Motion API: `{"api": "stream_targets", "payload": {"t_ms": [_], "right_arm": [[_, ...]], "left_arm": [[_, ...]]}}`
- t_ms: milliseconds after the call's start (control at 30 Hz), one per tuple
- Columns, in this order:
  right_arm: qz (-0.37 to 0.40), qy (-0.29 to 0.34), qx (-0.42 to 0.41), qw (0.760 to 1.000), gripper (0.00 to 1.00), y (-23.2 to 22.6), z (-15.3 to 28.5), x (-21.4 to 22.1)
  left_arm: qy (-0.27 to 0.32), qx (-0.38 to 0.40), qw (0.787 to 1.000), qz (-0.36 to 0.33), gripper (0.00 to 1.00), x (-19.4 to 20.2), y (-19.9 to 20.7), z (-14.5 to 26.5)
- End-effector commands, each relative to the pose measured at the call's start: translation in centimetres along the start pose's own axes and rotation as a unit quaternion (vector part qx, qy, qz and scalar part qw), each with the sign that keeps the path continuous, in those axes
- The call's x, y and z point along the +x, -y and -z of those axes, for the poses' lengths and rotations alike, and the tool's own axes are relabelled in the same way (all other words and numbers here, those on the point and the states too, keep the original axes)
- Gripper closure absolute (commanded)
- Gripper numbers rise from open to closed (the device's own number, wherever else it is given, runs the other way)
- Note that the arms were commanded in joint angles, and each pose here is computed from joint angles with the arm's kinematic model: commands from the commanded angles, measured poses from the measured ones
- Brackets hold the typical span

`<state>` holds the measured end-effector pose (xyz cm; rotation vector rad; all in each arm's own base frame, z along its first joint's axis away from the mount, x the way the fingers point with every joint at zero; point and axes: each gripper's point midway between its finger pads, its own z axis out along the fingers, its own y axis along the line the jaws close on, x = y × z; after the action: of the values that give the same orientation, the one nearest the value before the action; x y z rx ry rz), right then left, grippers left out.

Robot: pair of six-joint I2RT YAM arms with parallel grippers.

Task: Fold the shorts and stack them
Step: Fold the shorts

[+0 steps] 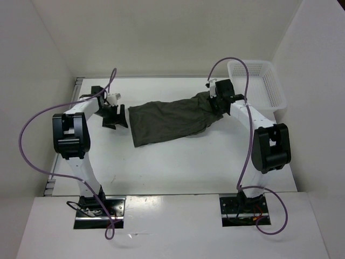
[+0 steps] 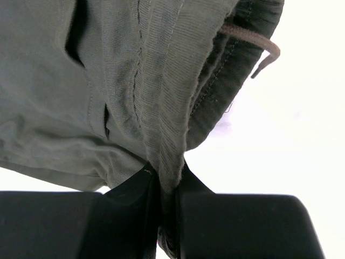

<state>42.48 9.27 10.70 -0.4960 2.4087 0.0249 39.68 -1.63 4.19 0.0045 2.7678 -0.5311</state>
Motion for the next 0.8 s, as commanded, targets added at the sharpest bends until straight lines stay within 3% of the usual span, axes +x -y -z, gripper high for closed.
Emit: {"api": "stream_targets", "payload": {"t_ms": [0,233,400,533,567,700,767], "right_arm": [[0.017,0.035,0.102,0.994,1.00,4.5,3.6,-3.3],[0.056,0.052,0.153,0.985,1.00,6.7,6.2,-5.2],[0.075,0.046,0.160,0.983,1.00,6.9,5.5,-6.6],[0.130,0.050,0.183,0.973,1.00,5.2,5.5,-9.0],[0.146,0.050,0.184,0.971,1.00,4.3,5.3,-9.4],[0.179,0.069,0.152,0.970,1.00,-1.4,3.2,-11.8],[0.180,0.067,0.142,0.971,1.00,-2.9,2.1,-11.8]], "left_arm": [[-0.012,0.084,0.995,-0.045,0.17,-0.4,5.8,-1.7],[-0.013,0.162,0.980,-0.114,0.05,-2.5,12.6,-4.9],[-0.014,0.130,0.982,-0.136,0.05,-3.9,12.5,-8.3],[-0.036,0.113,0.984,-0.136,0.22,-2.8,12.2,-9.8],[-0.040,0.113,0.984,-0.134,0.34,-2.6,12.0,-10.2],[-0.041,0.116,0.982,-0.144,0.54,-2.8,12.9,-10.7],[-0.042,0.130,0.980,-0.143,0.55,-2.8,13.3,-10.9]]}}
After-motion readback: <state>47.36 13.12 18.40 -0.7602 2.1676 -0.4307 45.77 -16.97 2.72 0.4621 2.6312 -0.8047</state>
